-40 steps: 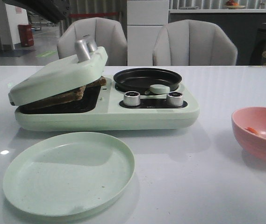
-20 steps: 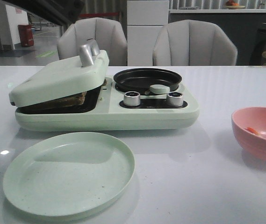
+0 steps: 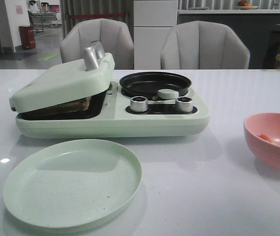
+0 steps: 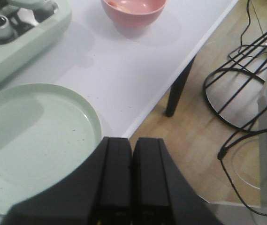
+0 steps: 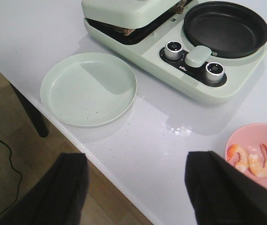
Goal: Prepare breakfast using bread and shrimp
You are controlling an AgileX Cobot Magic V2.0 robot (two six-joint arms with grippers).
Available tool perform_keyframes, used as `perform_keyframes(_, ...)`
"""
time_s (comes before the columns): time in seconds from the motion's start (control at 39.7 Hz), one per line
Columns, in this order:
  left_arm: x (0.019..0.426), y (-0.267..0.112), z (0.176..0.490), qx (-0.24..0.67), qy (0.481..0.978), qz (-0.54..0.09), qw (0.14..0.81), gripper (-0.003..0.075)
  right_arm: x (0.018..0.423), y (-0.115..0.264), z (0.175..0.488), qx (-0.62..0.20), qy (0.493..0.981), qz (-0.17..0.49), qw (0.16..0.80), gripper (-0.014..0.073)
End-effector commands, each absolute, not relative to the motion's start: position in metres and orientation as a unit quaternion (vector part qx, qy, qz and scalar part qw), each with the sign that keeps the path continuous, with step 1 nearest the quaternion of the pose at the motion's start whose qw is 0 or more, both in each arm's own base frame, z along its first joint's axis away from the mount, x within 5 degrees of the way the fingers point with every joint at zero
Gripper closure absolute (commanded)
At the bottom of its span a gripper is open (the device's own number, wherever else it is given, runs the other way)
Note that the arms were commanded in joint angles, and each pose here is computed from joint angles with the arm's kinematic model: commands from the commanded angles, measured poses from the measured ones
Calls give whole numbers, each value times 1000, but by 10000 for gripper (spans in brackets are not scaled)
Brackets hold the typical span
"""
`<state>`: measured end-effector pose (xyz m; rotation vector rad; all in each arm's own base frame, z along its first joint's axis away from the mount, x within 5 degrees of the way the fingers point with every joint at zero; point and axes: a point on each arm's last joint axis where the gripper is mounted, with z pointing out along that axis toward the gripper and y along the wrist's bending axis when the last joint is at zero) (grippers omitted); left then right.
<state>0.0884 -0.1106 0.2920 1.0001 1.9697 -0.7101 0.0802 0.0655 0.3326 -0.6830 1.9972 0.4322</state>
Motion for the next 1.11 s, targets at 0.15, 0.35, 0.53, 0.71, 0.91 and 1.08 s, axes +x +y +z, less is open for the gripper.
perform_keyframes(0.15,90,-99,303,344,765,-258,479,622,82,68,349,-267,787,201,518,52)
perform_keyframes(0.35,92,-98,304,341,765,-248,487,622,91,72,348,-233,806,206,503,52)
perform_keyframes(0.53,97,-94,305,314,769,-241,502,622,127,75,345,-188,856,145,459,52)
perform_keyframes(0.71,99,-92,303,313,774,-228,502,622,177,67,343,-124,907,77,394,52)
perform_keyframes(0.91,99,-92,303,313,774,-228,502,622,231,32,335,-43,938,19,342,52)
perform_keyframes(1.08,99,-92,303,313,774,-228,502,622,265,-2,316,6,953,-8,301,52)
